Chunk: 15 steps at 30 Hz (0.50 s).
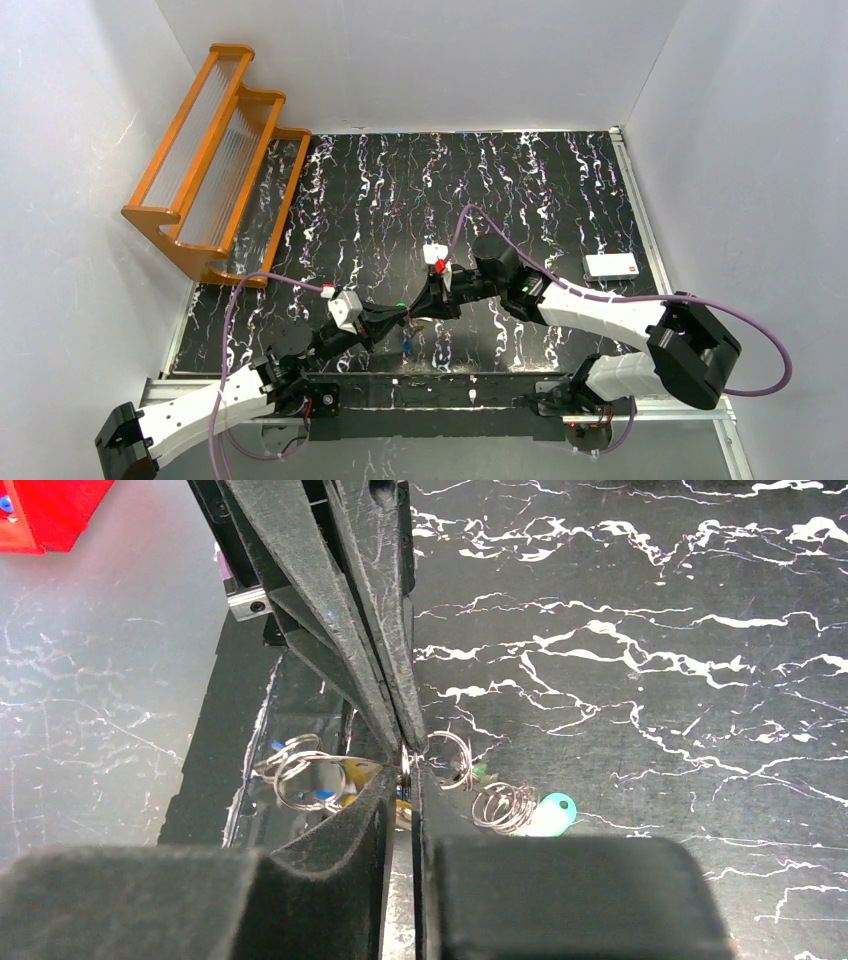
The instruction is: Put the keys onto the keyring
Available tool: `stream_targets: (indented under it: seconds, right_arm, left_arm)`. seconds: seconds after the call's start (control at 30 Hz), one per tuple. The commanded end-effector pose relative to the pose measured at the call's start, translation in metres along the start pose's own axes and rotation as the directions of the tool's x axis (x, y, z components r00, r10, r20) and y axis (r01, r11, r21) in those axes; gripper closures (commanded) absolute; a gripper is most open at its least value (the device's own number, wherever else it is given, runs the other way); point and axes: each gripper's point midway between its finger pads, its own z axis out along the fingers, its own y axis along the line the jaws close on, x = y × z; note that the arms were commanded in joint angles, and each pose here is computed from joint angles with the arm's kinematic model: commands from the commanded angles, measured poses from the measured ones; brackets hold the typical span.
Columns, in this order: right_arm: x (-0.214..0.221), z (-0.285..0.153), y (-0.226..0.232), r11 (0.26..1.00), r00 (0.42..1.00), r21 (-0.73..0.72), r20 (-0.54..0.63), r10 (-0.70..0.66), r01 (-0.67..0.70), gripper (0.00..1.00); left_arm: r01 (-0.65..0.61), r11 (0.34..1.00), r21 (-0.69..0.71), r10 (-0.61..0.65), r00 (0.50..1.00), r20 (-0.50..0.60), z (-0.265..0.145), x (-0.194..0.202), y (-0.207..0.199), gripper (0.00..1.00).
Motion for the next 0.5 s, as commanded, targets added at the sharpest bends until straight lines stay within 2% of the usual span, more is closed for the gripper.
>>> stream_targets:
  seconds: [0.0, 0.1, 0.27, 0.47]
  right_arm:
    - [-0.011, 0.002, -0.005, 1.000, 0.999, 0.012, 0.031, -0.024, 0.023, 0.88]
    - [-0.015, 0.001, -0.005, 0.999, 0.999, 0.020, 0.034, -0.029, 0.028, 0.99]
    - [-0.024, -0.003, -0.011, 0.996, 0.997, 0.057, 0.029, -0.069, 0.067, 0.99]
    - [-0.034, -0.011, -0.020, 0.986, 0.992, 0.114, -0.013, -0.122, 0.123, 0.99]
  left_arm:
    - [-0.001, 1.000, 0.015, 0.000, 0.996, 0.088, 0.001, -0.020, -0.004, 1.00]
    - [0.000, 1.000, 0.017, -0.002, 0.996, 0.091, 0.001, -0.021, -0.004, 1.00]
    - [0.002, 1.000, 0.007, -0.002, 0.996, 0.088, 0.002, -0.021, -0.002, 0.99]
    - [-0.009, 0.999, -0.033, 0.013, 0.995, 0.104, 0.004, -0.028, 0.005, 0.69]
